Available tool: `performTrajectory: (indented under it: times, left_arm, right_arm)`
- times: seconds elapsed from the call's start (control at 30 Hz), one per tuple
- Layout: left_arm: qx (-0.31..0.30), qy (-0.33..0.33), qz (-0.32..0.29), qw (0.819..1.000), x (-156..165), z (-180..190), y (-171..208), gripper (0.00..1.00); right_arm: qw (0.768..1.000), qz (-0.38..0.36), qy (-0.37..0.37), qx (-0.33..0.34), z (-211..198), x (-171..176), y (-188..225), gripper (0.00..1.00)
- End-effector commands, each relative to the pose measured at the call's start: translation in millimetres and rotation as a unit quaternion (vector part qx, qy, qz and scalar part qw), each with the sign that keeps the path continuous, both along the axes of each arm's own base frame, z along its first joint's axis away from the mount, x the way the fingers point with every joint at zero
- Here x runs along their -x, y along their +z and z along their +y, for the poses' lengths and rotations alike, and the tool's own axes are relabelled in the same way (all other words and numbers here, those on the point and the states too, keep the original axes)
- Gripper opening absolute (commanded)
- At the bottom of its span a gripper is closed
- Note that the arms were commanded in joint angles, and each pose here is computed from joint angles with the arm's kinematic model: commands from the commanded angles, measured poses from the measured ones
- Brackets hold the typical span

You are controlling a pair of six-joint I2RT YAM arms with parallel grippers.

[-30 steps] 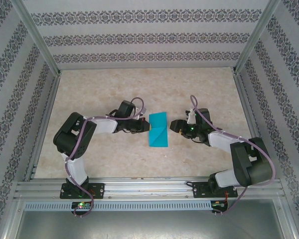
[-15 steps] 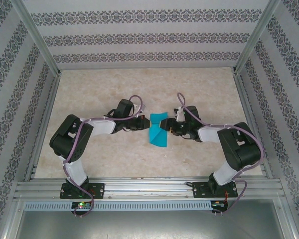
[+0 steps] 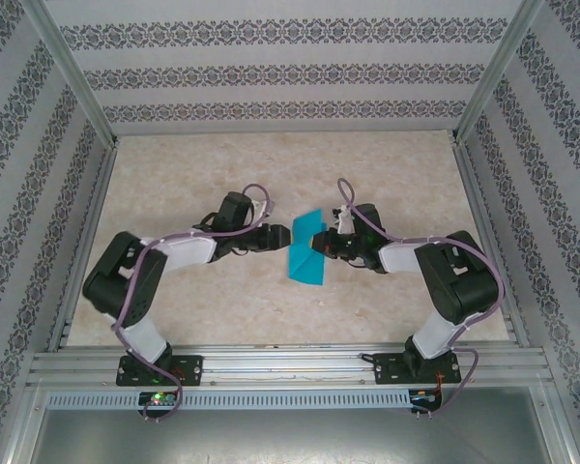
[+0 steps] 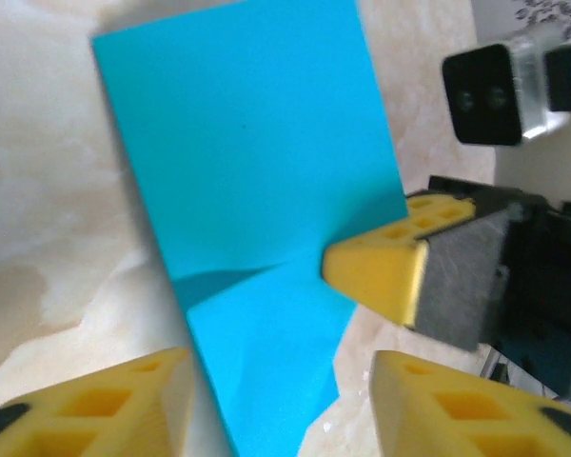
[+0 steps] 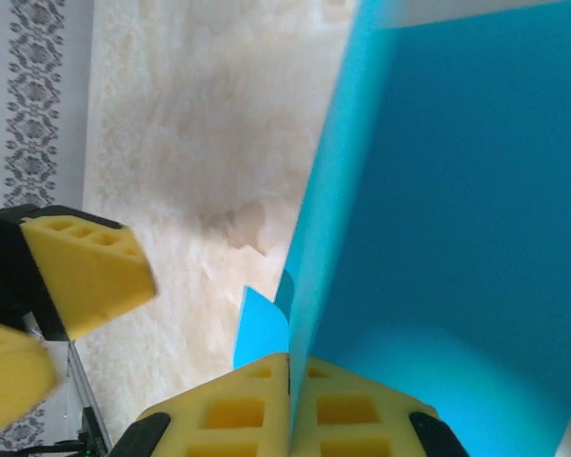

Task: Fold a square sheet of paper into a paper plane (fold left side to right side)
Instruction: Turn over the paper at the center of the table.

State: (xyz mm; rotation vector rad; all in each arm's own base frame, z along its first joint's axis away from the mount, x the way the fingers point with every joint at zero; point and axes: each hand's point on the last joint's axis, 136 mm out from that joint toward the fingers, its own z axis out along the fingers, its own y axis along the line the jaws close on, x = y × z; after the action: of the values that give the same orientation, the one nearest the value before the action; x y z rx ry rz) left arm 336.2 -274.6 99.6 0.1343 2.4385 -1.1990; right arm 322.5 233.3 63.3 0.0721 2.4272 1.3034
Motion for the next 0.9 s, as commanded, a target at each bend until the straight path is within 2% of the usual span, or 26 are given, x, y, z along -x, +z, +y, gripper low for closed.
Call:
performTrajectory:
  times: [0.0,0.1,0.27,0.47,0.57,0.77,0.87]
  left_arm:
    - [0.009,0.040,-0.053,0.998,-9,25,39,0.63]
    - [0.032,0.046,-0.094,0.994,-3,38,74,0.74]
    - [0.088,0.015,-0.168,0.982,19,39,135,0.86]
    - [0.173,-0.031,-0.200,0.964,38,27,181,0.89]
    - [0.200,-0.052,-0.200,0.958,41,17,189,0.89]
    - [0.213,-0.082,-0.192,0.955,39,-7,187,0.91]
    - [0.233,-0.084,-0.189,0.950,33,-12,190,0.87]
  right_arm:
    - [0.994,-0.101,0.019,-0.025,-4,-9,44,0.00]
    - [0.985,-0.164,0.027,-0.055,-9,-12,79,0.00]
    - [0.950,-0.287,0.052,-0.111,-12,-6,156,0.00]
    - [0.913,-0.362,0.084,-0.166,-8,8,225,0.00]
    - [0.904,-0.372,0.097,-0.185,-3,13,243,0.00]
    - [0.897,-0.375,0.115,-0.202,10,21,253,0.00]
    - [0.897,-0.371,0.122,-0.209,15,23,253,0.00]
